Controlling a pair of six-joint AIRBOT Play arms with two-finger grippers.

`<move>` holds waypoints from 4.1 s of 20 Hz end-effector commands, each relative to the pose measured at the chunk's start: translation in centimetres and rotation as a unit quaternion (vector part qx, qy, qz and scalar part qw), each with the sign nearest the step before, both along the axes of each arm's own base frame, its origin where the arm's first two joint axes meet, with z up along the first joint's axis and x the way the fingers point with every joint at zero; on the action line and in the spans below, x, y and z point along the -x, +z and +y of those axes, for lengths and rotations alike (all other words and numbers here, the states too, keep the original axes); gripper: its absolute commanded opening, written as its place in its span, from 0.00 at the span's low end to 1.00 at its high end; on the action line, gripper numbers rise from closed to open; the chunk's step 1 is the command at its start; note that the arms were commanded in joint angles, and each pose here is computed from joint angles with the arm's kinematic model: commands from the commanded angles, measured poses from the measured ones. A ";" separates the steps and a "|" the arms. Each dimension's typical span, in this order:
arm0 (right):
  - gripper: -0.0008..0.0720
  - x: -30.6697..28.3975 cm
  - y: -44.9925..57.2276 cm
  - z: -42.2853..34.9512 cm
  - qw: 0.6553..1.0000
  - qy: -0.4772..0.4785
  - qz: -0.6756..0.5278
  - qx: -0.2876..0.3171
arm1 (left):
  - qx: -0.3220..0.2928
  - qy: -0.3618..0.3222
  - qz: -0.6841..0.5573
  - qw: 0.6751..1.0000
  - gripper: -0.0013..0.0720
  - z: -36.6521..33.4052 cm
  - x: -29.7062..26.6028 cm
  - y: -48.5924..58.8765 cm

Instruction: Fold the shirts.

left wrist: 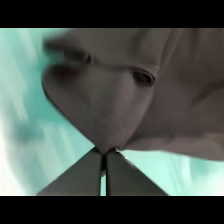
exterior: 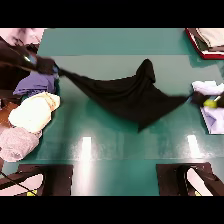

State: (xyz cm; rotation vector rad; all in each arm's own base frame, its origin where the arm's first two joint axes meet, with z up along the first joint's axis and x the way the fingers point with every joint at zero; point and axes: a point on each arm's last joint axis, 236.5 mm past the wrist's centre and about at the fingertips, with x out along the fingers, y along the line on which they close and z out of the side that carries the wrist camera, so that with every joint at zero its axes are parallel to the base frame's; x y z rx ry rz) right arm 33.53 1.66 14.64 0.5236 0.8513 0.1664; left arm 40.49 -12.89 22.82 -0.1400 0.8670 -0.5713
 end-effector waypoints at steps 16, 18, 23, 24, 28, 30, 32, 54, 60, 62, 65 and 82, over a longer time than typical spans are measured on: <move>0.04 9.8 39.5 -3.5 0.863 -0.137 -0.432 0.222 | 0.047 0.108 -0.504 0.855 0.05 4.0 23.4 34.7; 0.04 6.4 34.1 -4.9 0.914 -0.111 -0.344 0.184 | 0.014 0.108 -0.391 0.914 0.05 4.2 17.5 27.4; 0.04 -1.9 19.2 -4.0 0.992 0.007 -0.086 0.097 | -0.030 0.095 -0.086 0.991 0.05 3.9 6.2 4.9; 0.04 -3.2 15.7 -4.0 0.994 0.019 -0.026 0.109 | -0.035 0.095 -0.043 0.994 0.05 3.9 4.9 1.2; 0.04 -9.1 4.7 -3.0 0.974 0.063 0.114 0.183 | -0.069 0.108 0.056 0.990 0.05 5.1 0.0 -9.5; 0.04 -13.1 1.3 -2.7 0.968 0.062 0.113 0.214 | -0.077 0.120 0.053 0.988 0.05 5.7 -3.2 -12.4; 0.04 -16.8 -1.4 -3.1 0.966 0.051 0.099 0.235 | -0.079 0.130 0.021 0.988 0.05 6.1 -6.4 -13.8; 0.05 -16.6 -16.2 -5.6 0.937 0.055 0.242 0.246 | -0.125 0.070 0.108 0.984 0.05 6.1 -5.9 -24.1; 0.48 -14.9 -16.8 -5.1 0.930 0.064 0.274 0.237 | -0.089 0.089 0.149 0.981 0.78 5.1 -5.2 -24.9; 0.48 -13.6 -16.2 -5.1 0.924 0.071 0.292 0.236 | -0.115 0.076 0.180 0.974 0.78 5.8 -3.6 -25.2; 0.48 -11.4 -13.1 -4.3 0.931 0.096 0.293 0.194 | -0.126 0.055 0.252 0.958 0.76 7.1 0.1 -24.6; 0.47 -2.3 -7.5 -1.4 0.966 0.116 0.212 0.092 | 0.032 0.110 0.345 0.932 0.76 2.0 14.6 -30.7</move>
